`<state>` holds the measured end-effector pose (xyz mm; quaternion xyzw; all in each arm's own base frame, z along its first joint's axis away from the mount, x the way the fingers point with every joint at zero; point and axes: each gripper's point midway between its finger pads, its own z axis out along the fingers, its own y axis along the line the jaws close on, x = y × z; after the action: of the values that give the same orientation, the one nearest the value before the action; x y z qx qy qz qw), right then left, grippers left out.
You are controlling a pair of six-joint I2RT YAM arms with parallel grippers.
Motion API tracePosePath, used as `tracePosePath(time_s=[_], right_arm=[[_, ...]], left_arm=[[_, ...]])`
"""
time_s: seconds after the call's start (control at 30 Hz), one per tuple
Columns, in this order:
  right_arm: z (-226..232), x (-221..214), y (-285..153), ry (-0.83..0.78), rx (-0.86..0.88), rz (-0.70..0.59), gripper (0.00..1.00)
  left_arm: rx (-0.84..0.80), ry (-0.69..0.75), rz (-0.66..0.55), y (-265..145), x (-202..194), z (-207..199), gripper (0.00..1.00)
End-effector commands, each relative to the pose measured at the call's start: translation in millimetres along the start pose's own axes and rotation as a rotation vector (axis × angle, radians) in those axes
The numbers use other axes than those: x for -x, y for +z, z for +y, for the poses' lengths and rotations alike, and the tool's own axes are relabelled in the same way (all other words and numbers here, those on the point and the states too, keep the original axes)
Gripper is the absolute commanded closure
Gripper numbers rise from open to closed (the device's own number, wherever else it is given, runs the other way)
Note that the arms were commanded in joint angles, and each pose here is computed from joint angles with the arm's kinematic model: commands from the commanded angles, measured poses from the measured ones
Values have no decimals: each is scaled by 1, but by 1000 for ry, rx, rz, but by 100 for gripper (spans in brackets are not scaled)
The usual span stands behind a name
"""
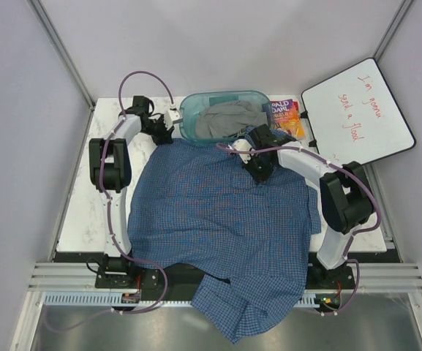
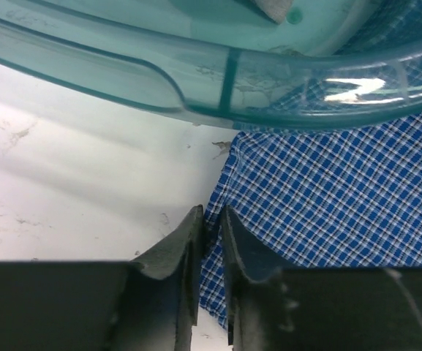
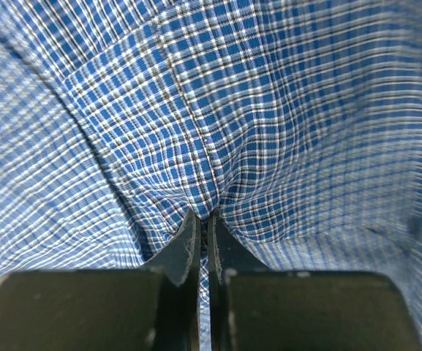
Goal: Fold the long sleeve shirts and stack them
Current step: Fold the shirt
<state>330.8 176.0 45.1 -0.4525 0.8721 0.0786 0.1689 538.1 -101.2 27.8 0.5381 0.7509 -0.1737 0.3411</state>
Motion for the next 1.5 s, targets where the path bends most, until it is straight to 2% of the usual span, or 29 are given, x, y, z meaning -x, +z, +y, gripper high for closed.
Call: tracePosePath(time_s=[0.0, 0.03, 0.1, 0.17, 0.2, 0.23, 0.4, 0.43, 0.47, 0.5, 0.57, 0.67, 0.77, 0.8, 0.87, 0.97, 1.0, 1.03, 1.1, 1.13, 1.17, 1.23, 1.33, 1.47], right_arm=[[-4, 26, -35, -4, -25, -78, 92], [-5, 25, -34, -5, -23, -74, 91], [-3, 24, -32, -9, -9, -64, 99], [-5, 24, -32, 2, -6, -68, 100], [-4, 26, -32, 5, -4, -69, 91], [-6, 26, -31, 10, -4, -68, 86], [-11, 25, -28, 40, 7, -59, 71], [-10, 25, -27, 43, 13, -59, 71], [-12, 24, -25, 50, 18, -55, 77], [-12, 25, -25, 50, 21, -58, 95], [-15, 23, -24, 61, 25, -56, 100], [-19, 26, -26, 84, 26, -66, 78], [-21, 28, -26, 90, 34, -72, 84], [-22, 30, -27, 91, 33, -80, 83], [-23, 31, -28, 106, 37, -85, 74], [-23, 31, -27, 112, 47, -83, 76], [-22, 32, -28, 115, 55, -87, 67], [-22, 32, -27, 120, 57, -85, 62], [-22, 32, -28, 125, 68, -88, 69], [-22, 32, -27, 126, 72, -85, 76], [-23, 32, -28, 126, 72, -90, 91], [-23, 31, -29, 126, 76, -93, 99], [-25, 35, -37, 123, 71, -112, 100], [-31, 44, -55, 118, 51, -154, 100]], left_arm=[[28, 90, -66, -22, 30, 5, 82], [31, 91, -64, -24, 30, 5, 85], [30, 98, -63, -26, 31, 2, 91], [28, 96, -62, -26, 30, 1, 94], [28, 95, -65, -27, 32, 0, 94], [27, 97, -65, -27, 31, 0, 94], [27, 104, -63, -27, 30, -1, 95], [26, 104, -64, -27, 31, -1, 95], [26, 104, -64, -27, 31, 0, 95], [25, 105, -63, -26, 30, -1, 96], [23, 102, -64, -27, 30, -1, 96], [22, 103, -69, -27, 31, -2, 94], [22, 104, -74, -28, 33, -2, 92], [21, 101, -74, -28, 33, -2, 89], [20, 101, -75, -28, 33, -2, 86], [22, 103, -76, -28, 34, -1, 81], [23, 103, -74, -27, 33, -1, 78], [23, 103, -74, -28, 33, -1, 77], [23, 103, -74, -27, 33, 0, 76], [21, 103, -77, -27, 33, -1, 76], [23, 103, -76, -27, 34, 0, 76], [25, 102, -78, -29, 35, 0, 79], [25, 100, -92, -31, 38, 0, 81], [28, 110, -94, -30, 40, 3, 77]])
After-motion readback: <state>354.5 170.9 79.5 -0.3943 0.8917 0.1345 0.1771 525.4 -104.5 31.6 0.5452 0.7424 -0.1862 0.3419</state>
